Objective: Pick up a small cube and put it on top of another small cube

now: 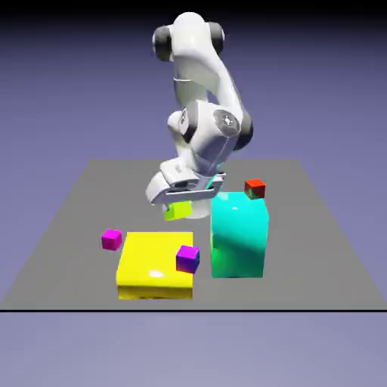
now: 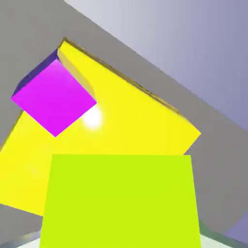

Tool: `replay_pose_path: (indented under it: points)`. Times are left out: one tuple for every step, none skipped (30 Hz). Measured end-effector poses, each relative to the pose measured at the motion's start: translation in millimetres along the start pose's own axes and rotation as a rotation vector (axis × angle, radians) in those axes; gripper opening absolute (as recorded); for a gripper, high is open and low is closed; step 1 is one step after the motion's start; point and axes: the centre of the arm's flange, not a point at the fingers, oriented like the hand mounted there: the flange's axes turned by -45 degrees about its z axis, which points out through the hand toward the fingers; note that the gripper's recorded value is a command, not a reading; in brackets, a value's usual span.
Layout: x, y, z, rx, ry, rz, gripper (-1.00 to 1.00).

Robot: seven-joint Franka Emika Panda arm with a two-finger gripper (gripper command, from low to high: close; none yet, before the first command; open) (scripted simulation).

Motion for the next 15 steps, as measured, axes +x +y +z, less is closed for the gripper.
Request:
replay_pose_path:
  points:
    - [-2.4, 8.9, 8.2, 0.04, -0.01, 0.021, -1.0]
    - [-4.9, 17.7, 16.9, 0.08, -0.021, 0.043, -1.0]
    - [-7.5, 26.3, 25.9, 0.12, -0.032, 0.065, -1.0]
    - [-10.2, 34.7, 35.2, 0.16, -0.044, 0.087, -1.0]
    - [-13.0, 42.8, 44.7, 0.199, -0.056, 0.109, -1.0]
    - [-15.9, 50.5, 54.5, 0.238, -0.069, 0.13, -1.0]
    - [-18.8, 57.9, 64.5, 0.277, -0.082, 0.152, -1.0]
    - [-21.8, 65.1, 74.7, 0.315, -0.096, 0.174, -1.0]
    - [-24.9, 71.9, 85.0, 0.352, -0.11, 0.195, -1.0]
    - [-28.1, 78.4, 95.4, 0.39, -0.125, 0.217, -1.0]
    - [-31.4, 84.6, 106.0, 0.426, -0.14, 0.239, -1.0]
    - [-34.9, 90.6, 116.6, 0.462, -0.155, 0.261, -1.0]
    - [-38.4, 96.2, 127.3, 0.498, -0.171, 0.283, -1.0]
    - [-42.1, 101.6, 138.0, 0.533, -0.187, 0.305, -1.0]
    - [-46.0, 106.8, 148.7, 0.567, -0.203, 0.327, -1.0]
